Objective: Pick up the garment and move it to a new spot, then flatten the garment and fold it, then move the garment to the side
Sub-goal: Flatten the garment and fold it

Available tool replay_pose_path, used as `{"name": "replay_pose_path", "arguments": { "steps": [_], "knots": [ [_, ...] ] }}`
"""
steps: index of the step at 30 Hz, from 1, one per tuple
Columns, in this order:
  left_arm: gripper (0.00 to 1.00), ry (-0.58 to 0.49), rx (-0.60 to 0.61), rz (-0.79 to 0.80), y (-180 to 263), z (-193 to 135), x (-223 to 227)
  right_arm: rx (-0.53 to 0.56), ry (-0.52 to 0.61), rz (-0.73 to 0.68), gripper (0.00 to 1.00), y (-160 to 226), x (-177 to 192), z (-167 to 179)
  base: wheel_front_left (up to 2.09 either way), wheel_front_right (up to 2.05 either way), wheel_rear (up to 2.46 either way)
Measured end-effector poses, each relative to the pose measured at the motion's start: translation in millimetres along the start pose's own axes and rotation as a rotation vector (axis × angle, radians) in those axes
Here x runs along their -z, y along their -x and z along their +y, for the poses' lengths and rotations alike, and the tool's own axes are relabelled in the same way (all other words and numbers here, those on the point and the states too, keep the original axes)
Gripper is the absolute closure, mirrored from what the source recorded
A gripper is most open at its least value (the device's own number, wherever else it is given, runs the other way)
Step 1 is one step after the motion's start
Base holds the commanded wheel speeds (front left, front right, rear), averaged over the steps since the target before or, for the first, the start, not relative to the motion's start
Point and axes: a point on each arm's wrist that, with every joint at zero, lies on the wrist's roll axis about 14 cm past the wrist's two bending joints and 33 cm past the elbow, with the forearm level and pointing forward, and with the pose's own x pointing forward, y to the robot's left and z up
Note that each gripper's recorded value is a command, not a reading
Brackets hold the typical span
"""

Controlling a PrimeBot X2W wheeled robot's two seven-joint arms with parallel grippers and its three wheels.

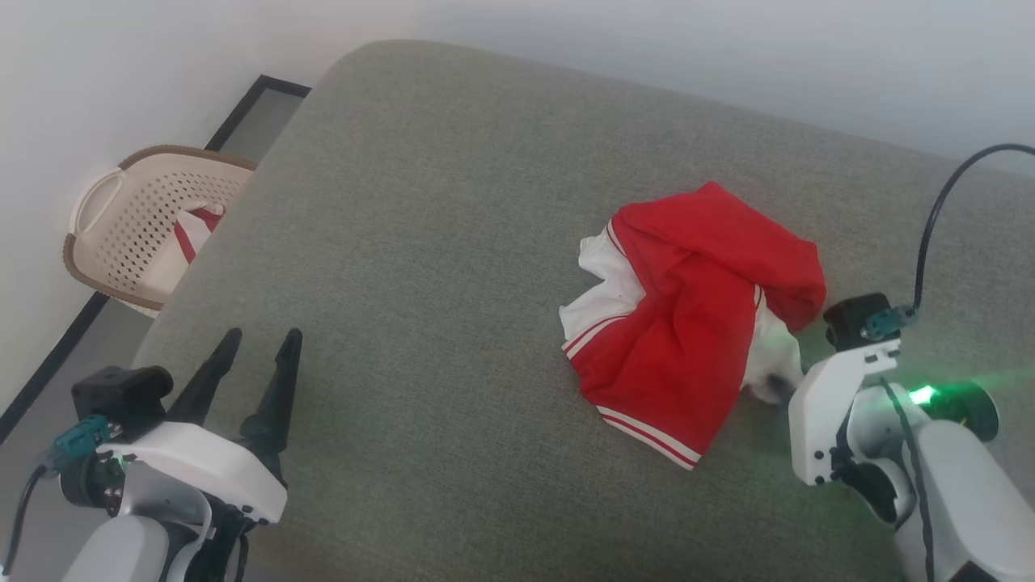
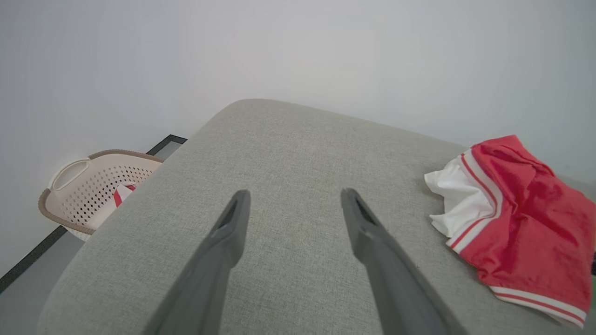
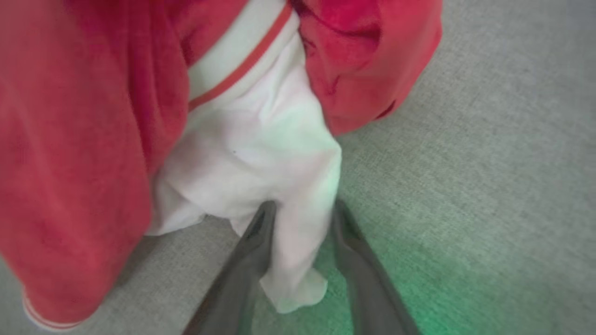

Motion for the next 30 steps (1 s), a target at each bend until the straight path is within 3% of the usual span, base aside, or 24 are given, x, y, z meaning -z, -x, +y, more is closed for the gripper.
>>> {"name": "replay_pose_path", "arguments": {
  "steps": [12,22,30],
  "knots": [
    [0.00,-0.002,0.036,-0.017,-12,-9,-5,0.060,0.008,-0.053,1.00,23,-22,-25,0.00,0.00,0.00],
    [0.00,-0.013,0.120,-0.036,-31,-35,-14,0.261,-0.037,-0.159,1.00,89,-45,-101,0.00,0.00,0.00],
    [0.00,-0.016,0.192,-0.026,-45,-61,-11,0.463,-0.127,-0.149,1.00,149,-21,-169,0.00,0.00,0.00]
  ]
}}
